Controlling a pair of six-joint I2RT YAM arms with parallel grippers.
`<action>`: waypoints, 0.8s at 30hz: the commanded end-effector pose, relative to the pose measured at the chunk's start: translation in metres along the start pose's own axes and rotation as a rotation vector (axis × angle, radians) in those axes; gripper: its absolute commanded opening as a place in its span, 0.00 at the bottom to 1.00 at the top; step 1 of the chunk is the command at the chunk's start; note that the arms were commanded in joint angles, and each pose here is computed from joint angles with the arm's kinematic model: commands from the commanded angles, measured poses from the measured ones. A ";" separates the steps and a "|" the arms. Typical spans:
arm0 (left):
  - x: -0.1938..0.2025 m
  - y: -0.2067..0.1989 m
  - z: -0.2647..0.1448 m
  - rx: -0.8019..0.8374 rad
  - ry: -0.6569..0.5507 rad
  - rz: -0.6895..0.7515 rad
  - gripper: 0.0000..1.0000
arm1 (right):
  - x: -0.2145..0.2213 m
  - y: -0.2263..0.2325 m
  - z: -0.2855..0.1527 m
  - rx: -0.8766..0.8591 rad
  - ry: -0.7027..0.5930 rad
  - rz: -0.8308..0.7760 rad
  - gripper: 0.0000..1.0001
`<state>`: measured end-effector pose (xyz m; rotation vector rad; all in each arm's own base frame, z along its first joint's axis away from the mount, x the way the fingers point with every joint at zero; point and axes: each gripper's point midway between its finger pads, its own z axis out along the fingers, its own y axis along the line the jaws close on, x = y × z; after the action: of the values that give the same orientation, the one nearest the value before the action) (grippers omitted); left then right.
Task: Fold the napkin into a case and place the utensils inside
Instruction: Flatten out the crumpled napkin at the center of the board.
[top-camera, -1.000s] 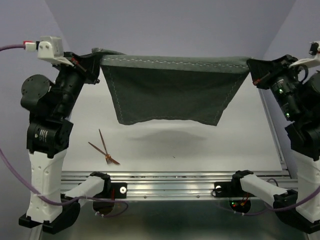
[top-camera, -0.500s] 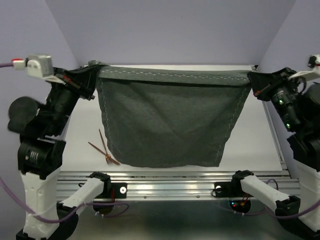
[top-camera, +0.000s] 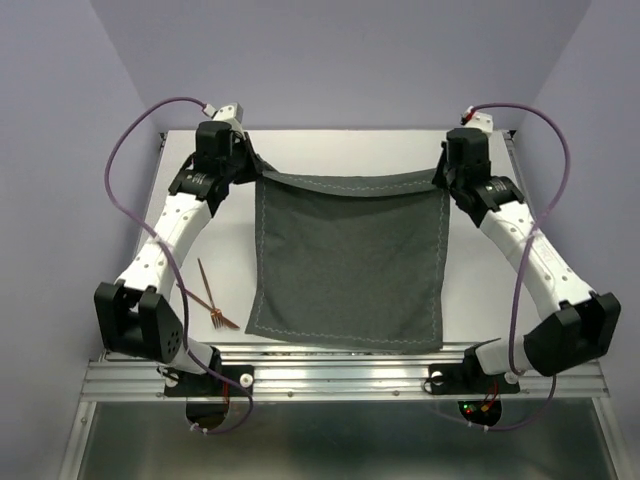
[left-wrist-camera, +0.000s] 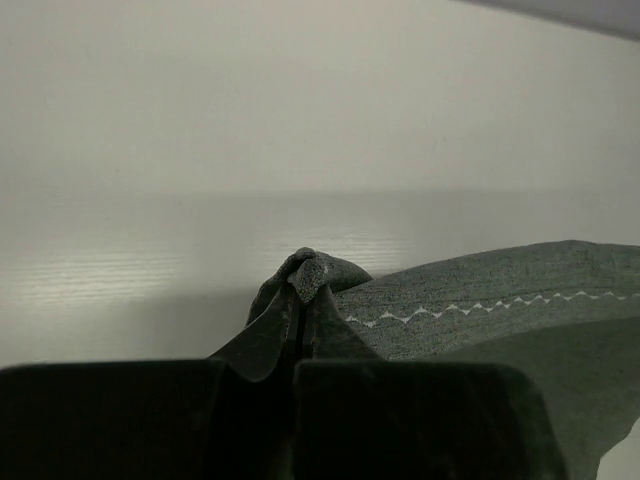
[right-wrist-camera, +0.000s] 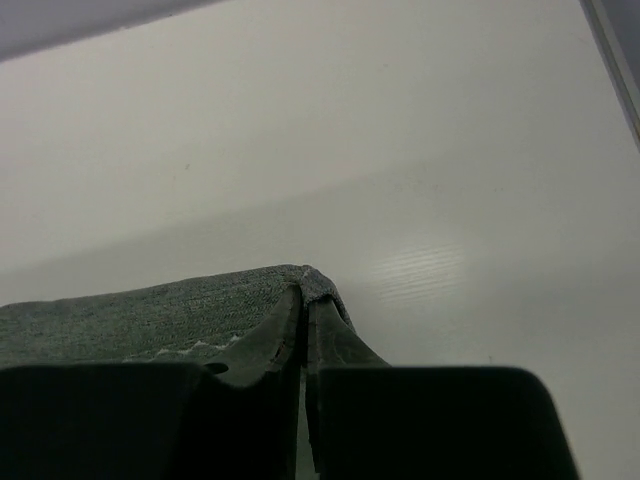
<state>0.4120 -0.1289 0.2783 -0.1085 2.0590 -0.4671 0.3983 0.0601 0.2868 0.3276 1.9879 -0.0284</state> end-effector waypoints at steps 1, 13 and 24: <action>-0.020 -0.005 0.029 0.079 -0.077 -0.017 0.00 | -0.013 0.014 0.047 -0.008 -0.097 -0.034 0.01; -0.017 0.035 0.153 0.046 0.056 -0.068 0.00 | 0.011 0.039 0.183 -0.079 0.005 -0.004 0.01; -0.041 0.044 0.192 0.041 0.066 -0.064 0.00 | -0.010 0.059 0.234 -0.158 -0.020 0.030 0.01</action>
<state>0.5957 -0.1318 0.1681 -0.1763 2.1900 -0.5420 0.6082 0.0635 0.1571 0.2832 2.0647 0.0516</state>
